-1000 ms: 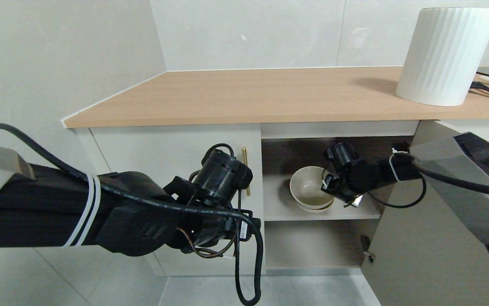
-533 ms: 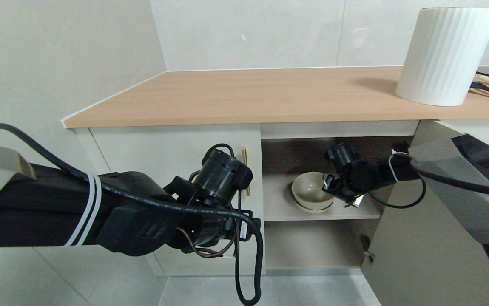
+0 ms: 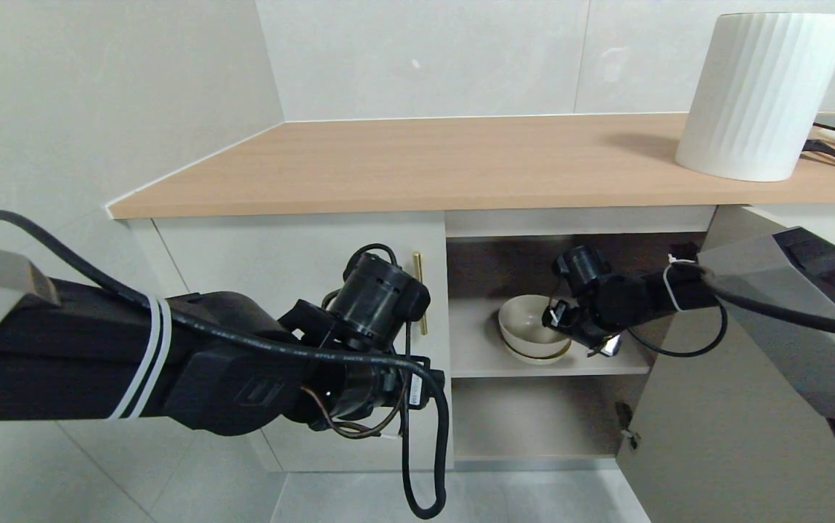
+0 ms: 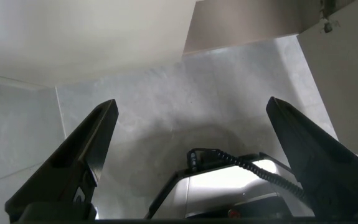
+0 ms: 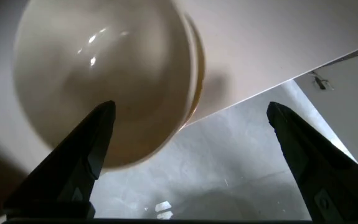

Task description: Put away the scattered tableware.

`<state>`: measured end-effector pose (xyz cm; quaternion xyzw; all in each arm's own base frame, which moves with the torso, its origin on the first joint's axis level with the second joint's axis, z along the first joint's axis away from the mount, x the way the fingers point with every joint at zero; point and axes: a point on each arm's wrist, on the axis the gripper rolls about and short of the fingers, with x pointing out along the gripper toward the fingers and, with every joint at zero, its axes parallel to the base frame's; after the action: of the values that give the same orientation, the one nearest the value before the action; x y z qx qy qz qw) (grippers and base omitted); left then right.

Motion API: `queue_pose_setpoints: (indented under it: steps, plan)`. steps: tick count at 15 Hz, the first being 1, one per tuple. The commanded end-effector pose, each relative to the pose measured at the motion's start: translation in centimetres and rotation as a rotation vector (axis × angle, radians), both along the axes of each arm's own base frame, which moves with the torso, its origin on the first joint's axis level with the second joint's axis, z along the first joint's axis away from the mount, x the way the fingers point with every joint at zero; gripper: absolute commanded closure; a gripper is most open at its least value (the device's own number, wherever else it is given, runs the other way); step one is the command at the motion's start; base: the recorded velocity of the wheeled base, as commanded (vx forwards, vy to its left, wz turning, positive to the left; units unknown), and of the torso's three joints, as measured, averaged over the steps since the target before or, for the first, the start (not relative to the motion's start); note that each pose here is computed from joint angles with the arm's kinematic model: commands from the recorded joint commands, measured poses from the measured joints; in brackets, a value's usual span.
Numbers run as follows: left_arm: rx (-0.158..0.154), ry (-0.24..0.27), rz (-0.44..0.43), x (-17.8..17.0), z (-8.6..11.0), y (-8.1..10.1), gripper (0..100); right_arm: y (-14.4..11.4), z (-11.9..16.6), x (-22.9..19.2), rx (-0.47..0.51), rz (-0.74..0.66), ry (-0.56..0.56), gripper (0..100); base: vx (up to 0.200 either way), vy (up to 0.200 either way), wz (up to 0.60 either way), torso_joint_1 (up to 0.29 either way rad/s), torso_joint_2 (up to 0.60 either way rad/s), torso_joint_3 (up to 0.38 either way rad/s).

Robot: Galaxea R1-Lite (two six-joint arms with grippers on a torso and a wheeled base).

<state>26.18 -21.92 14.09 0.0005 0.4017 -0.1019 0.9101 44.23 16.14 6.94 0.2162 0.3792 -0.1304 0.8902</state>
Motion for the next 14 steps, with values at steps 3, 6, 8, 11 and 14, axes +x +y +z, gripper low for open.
queue_pose_setpoints:
  steps: [3,6,8,11,14]
  plan:
    - [-0.02,-0.022,0.006,-0.2,1.0,0.5,0,2.8,4.2,-5.8,-0.011,0.115,0.039,0,0.0,0.0,0.0,0.0,0.0,0.0]
    - [-0.035,-0.034,0.02,-0.7,1.8,1.3,0,3.7,6.9,-11.0,-0.003,0.227,0.047,0,0.0,0.0,0.0,0.0,0.0,0.0]
    - [-0.036,-0.025,0.03,-0.8,1.5,1.4,0,3.1,8.0,-13.4,-0.011,0.262,0.052,0,0.0,0.0,0.0,0.0,0.0,0.0]
    - [-0.032,-0.03,0.039,-0.8,1.5,1.4,0,2.0,9.2,-17.5,-0.02,0.307,0.071,0,-0.067,0.0,0.0,-0.001,0.0,0.001]
    - [-0.018,-0.034,0.05,-0.7,1.3,1.4,0,1.4,10.8,-22.9,-0.038,0.413,0.087,0,-0.2,0.0,0.0,0.006,0.01,-0.001]
